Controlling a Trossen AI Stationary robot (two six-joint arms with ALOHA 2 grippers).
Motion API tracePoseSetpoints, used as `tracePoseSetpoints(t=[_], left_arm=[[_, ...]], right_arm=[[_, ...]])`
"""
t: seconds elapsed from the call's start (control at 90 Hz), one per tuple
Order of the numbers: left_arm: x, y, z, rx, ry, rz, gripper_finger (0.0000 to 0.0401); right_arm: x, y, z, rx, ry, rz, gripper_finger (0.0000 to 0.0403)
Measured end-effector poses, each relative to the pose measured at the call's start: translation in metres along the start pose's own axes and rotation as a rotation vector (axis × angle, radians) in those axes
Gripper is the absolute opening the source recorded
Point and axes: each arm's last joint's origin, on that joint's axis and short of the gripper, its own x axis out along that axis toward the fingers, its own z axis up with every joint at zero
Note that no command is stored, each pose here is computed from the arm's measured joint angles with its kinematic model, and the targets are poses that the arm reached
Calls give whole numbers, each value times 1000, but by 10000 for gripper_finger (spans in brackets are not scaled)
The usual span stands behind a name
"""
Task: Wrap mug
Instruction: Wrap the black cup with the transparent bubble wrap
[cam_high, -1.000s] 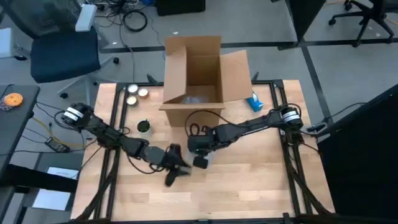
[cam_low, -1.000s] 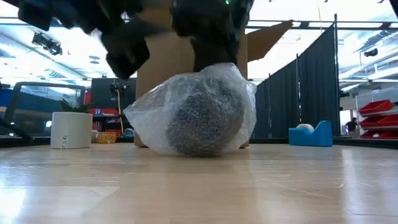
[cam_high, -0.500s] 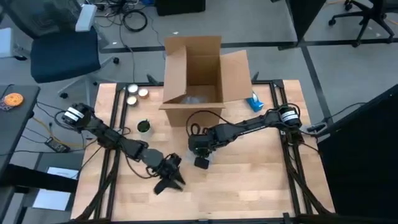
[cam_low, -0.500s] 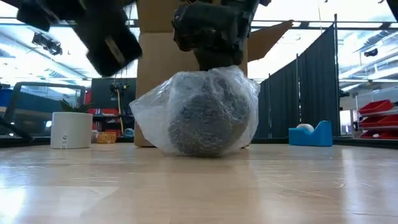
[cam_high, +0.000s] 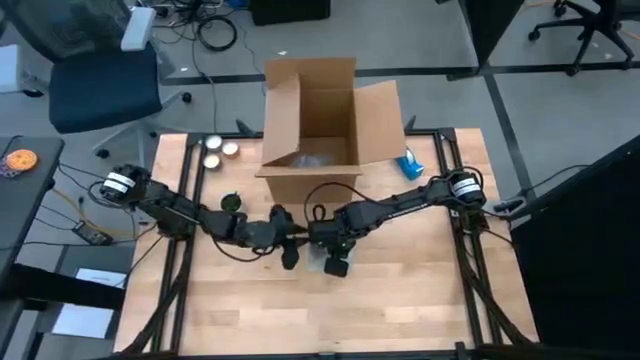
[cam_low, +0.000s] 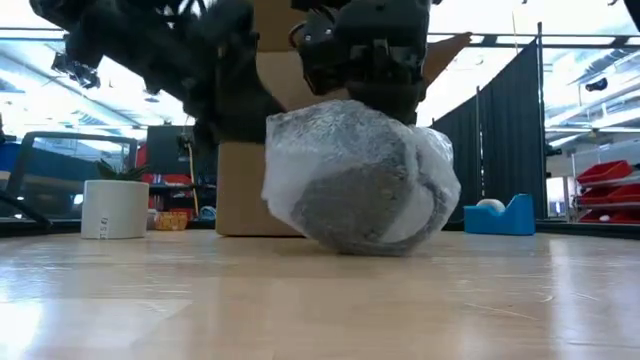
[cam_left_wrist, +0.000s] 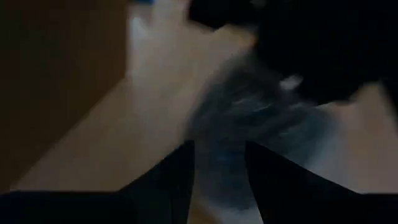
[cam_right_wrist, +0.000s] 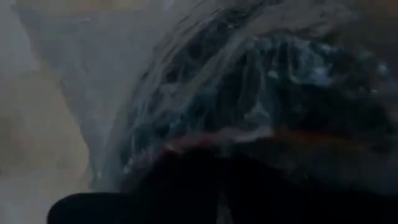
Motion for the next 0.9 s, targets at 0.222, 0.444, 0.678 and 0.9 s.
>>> tracePoseSetpoints(t=[0.222, 0.444, 0.678, 0.9], left_arm=[[27, 3, -29, -34, 59, 53, 126], [68, -8, -62, -125, 17, -136, 126], [72, -10, -63, -128, -6, -165, 126], [35, -4, -25, -101, -39, -190, 126]], right_arm=[[0, 1, 2, -11, -27, 7, 0], [-12, 6, 9, -13, -43, 47, 0], [-9, 4, -1, 38, 35, 10, 0], [5, 17, -16, 37, 55, -11, 0]])
